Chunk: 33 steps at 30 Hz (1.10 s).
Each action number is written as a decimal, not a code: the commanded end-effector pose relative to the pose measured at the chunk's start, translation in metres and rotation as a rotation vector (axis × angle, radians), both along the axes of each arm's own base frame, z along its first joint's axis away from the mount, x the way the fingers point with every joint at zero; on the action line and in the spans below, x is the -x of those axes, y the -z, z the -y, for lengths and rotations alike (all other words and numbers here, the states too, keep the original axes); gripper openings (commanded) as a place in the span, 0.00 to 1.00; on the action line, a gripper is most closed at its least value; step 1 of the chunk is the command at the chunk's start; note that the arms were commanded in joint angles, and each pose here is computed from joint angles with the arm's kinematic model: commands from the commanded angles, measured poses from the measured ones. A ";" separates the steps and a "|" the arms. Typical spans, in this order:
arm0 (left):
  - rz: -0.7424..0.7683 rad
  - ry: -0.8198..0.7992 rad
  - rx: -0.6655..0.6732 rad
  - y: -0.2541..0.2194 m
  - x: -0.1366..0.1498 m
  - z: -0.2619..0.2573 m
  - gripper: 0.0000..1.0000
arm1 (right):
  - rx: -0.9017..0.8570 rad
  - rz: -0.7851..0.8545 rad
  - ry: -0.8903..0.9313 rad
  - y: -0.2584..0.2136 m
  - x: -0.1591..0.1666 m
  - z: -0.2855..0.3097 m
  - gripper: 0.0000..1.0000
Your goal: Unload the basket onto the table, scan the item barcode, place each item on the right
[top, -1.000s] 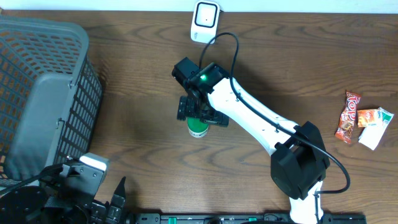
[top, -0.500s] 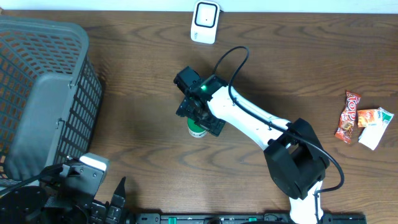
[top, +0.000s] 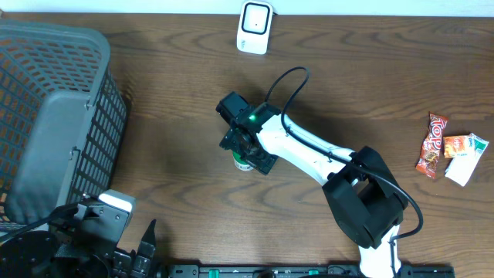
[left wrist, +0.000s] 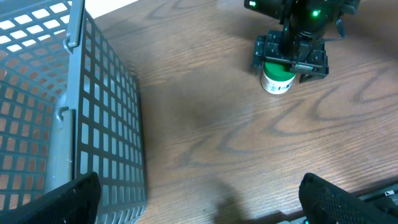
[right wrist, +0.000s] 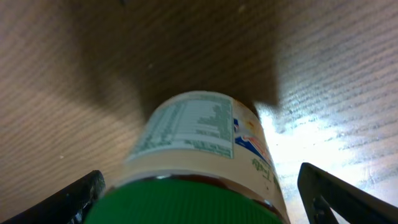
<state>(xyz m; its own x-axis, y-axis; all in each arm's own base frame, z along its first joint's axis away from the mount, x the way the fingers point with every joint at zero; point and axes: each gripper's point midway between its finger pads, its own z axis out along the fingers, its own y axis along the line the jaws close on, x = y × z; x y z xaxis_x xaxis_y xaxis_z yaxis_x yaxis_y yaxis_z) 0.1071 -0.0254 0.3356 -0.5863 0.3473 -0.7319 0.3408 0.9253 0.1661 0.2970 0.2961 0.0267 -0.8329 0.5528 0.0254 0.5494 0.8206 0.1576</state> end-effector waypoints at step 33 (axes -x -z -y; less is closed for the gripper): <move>-0.007 -0.003 0.007 0.002 0.001 0.000 1.00 | 0.048 -0.065 -0.075 0.031 0.019 -0.005 0.62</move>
